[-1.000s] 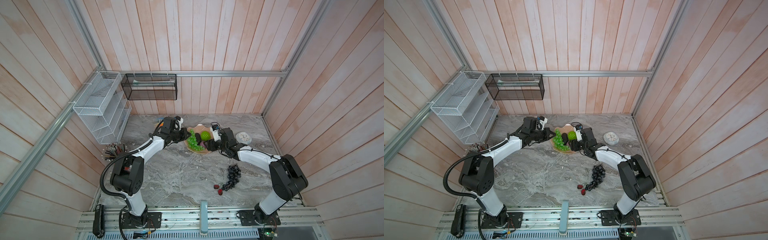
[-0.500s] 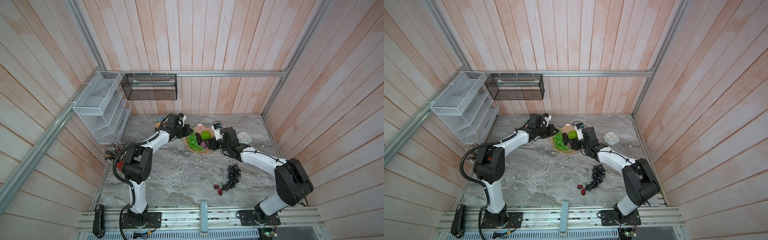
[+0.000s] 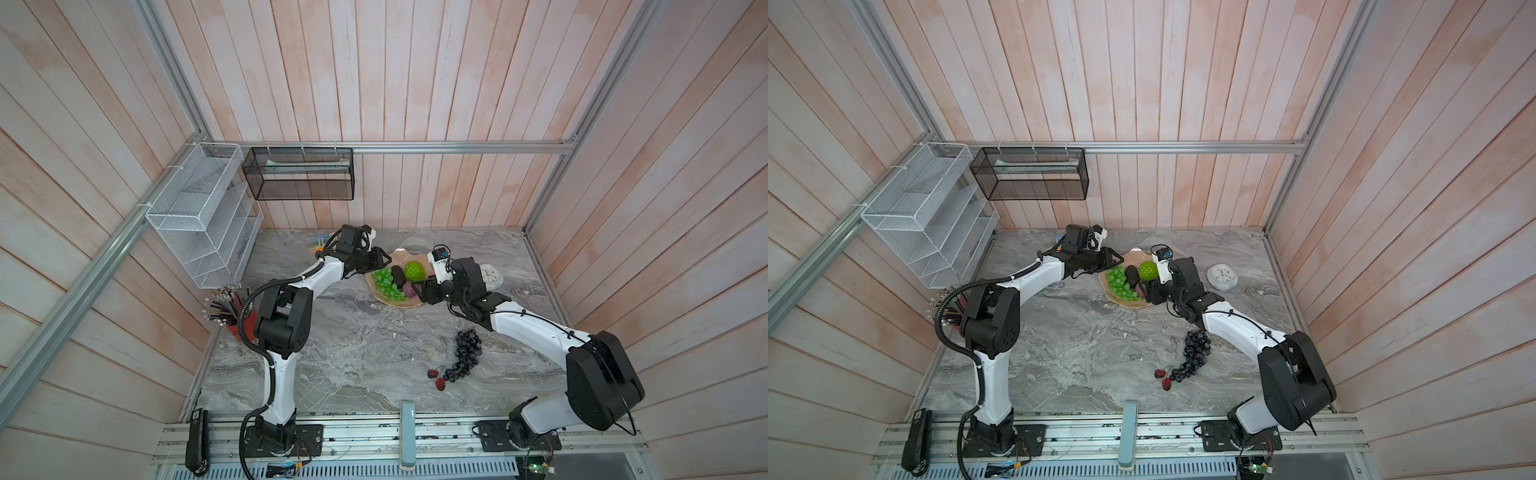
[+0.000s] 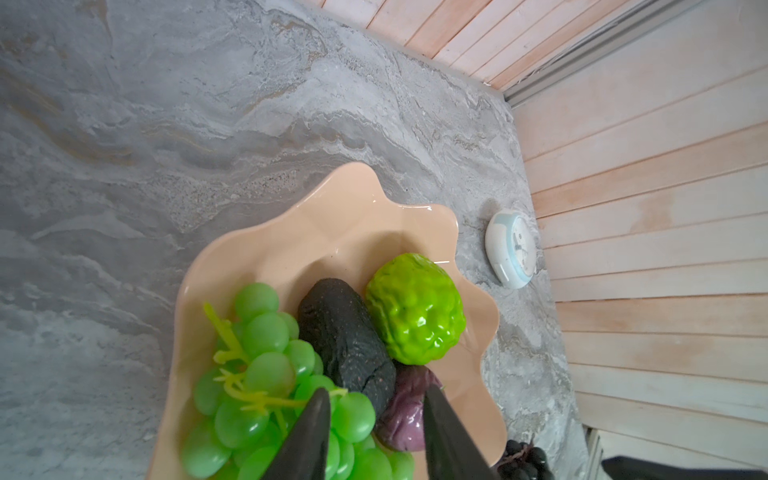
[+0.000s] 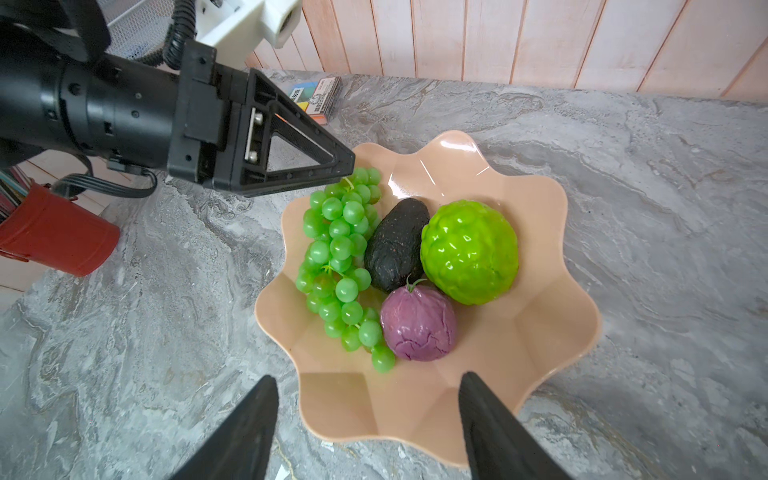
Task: Arrange fruit in a fruit bowl
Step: Place the fruits in the fruit bowl.
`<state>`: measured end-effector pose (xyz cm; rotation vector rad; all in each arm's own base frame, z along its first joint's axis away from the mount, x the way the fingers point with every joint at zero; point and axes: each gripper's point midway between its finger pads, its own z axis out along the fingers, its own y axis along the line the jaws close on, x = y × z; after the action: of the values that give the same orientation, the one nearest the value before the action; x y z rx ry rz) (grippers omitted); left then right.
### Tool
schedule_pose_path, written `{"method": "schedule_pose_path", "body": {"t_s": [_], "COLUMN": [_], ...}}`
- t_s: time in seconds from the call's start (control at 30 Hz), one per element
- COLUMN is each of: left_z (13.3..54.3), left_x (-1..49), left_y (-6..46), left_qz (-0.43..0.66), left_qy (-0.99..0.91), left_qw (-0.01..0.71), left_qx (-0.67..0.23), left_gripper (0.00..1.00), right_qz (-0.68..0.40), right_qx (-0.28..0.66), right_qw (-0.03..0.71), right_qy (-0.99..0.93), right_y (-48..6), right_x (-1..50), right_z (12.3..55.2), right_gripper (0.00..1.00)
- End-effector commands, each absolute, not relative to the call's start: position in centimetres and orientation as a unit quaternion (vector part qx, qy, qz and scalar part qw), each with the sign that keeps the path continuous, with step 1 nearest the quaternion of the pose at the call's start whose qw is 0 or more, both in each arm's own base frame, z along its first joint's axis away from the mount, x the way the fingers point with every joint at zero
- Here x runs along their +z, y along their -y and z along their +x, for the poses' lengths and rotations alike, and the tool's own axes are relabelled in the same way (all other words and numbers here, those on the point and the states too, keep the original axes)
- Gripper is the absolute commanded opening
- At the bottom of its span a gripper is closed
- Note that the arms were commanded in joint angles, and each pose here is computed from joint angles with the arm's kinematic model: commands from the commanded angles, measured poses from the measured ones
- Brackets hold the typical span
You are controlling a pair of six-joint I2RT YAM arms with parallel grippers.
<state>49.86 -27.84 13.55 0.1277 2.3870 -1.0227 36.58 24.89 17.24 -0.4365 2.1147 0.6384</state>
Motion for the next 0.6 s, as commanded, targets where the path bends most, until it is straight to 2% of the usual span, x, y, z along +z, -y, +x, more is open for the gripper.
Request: {"method": "schedule_pose_path", "body": {"t_s": [0.0,0.17,0.3,0.57], "left_z": [50.6,51.0,50.6,47.6], "left_x": [14.1,15.7,17.3,18.3], "left_y": [27.6,27.0,26.5,24.9], "left_qz": [0.06,0.07,0.077,0.066], "left_qy": [-0.884,-0.883,-0.881,-0.887], "left_qw": [0.281,0.3,0.314,0.316], "left_qx": [-0.369,-0.354,-0.345,-0.331], "left_gripper": [0.45,0.57,0.62,0.62], "right_qz": [-0.169,-0.161,-0.158,-0.141], "right_qx": [0.258,0.256,0.26,0.263], "right_qw": [0.426,0.429,0.427,0.419], "right_qy": [-0.851,-0.851,-0.852,-0.858], "right_y": [-24.4,-24.0,-23.9,-22.9], "right_x": [17.2,17.5,17.7,18.0], "right_z": [35.9,35.5,35.4,34.9], "right_gripper": [0.69,0.69,0.69,0.69]}}
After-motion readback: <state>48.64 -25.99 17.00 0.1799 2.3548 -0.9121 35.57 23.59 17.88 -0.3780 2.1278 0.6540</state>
